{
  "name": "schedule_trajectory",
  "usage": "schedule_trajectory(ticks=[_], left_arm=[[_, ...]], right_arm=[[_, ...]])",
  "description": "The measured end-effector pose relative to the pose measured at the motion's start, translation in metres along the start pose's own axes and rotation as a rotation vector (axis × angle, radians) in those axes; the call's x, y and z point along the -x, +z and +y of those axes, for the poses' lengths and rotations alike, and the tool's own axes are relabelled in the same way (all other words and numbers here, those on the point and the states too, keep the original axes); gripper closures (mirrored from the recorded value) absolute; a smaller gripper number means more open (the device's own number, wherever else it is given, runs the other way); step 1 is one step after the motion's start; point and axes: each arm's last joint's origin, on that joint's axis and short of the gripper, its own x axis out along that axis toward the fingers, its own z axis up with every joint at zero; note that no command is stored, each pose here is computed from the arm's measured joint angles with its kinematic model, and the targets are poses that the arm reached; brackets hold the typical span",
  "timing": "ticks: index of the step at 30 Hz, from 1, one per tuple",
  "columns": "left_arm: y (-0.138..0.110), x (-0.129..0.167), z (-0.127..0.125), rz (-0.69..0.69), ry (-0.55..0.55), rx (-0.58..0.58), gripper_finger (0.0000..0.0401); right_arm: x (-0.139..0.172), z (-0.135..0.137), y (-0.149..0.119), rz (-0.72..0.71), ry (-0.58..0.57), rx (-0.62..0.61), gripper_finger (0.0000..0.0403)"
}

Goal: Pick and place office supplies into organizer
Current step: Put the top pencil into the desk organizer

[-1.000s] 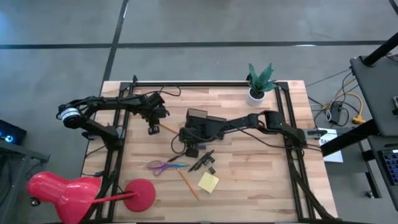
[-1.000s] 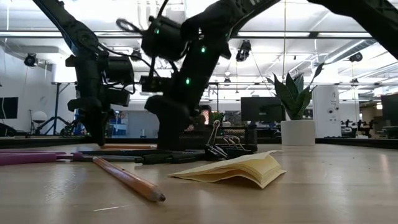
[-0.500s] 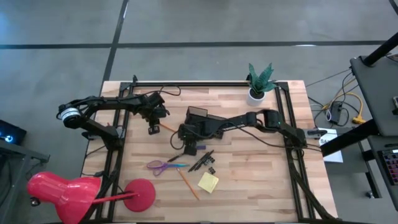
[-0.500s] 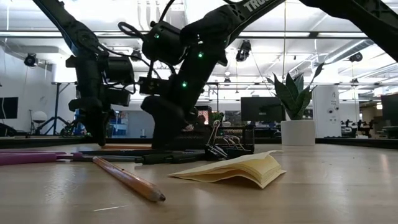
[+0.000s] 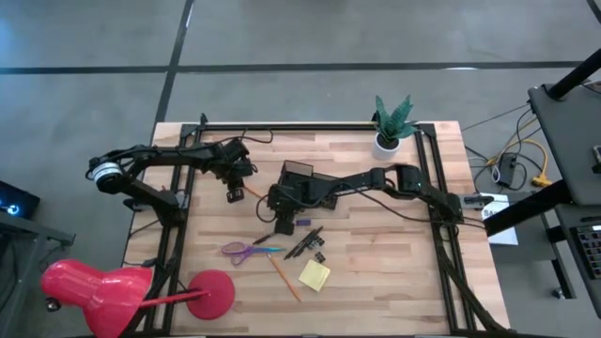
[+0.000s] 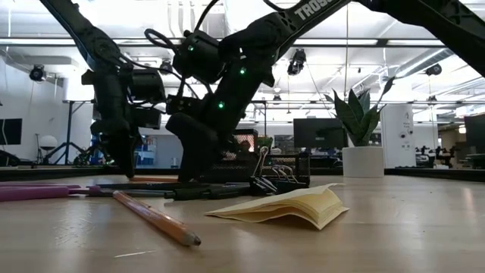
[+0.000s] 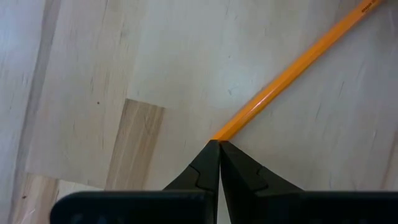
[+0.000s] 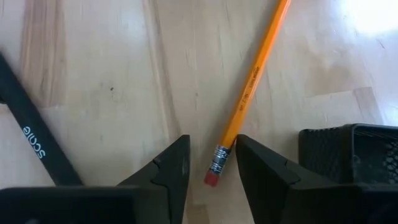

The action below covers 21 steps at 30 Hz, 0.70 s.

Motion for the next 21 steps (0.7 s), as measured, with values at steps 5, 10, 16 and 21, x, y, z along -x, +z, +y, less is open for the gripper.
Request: schedule_trajectory(ticks=[5, 10, 16, 21], left_arm=[[-0.003, -0.002, -0.001, 0.005, -0.004, 0.001, 0.0401], [-0.006, -0.003, -0.001, 0.007, -0.006, 0.008, 0.0401], [-0.006, -0.003, -0.002, 0.003, -0.002, 0.012, 0.0401], [-0.003, 0.006, -0.002, -0.034, 0.015, 0.076, 0.0401]], right_arm=[[-0.001, -0.006, 0.002, -0.013, -0.005, -0.019, 0.0297], [-0.004, -0.016, 0.003, -0.018, -0.005, -0.036, 0.0331], [-0.007, -0.020, 0.001, -0.009, -0.014, -0.041, 0.0367], [-0.009, -0.020, 0.000, -0.002, -0.004, -0.032, 0.0371]])
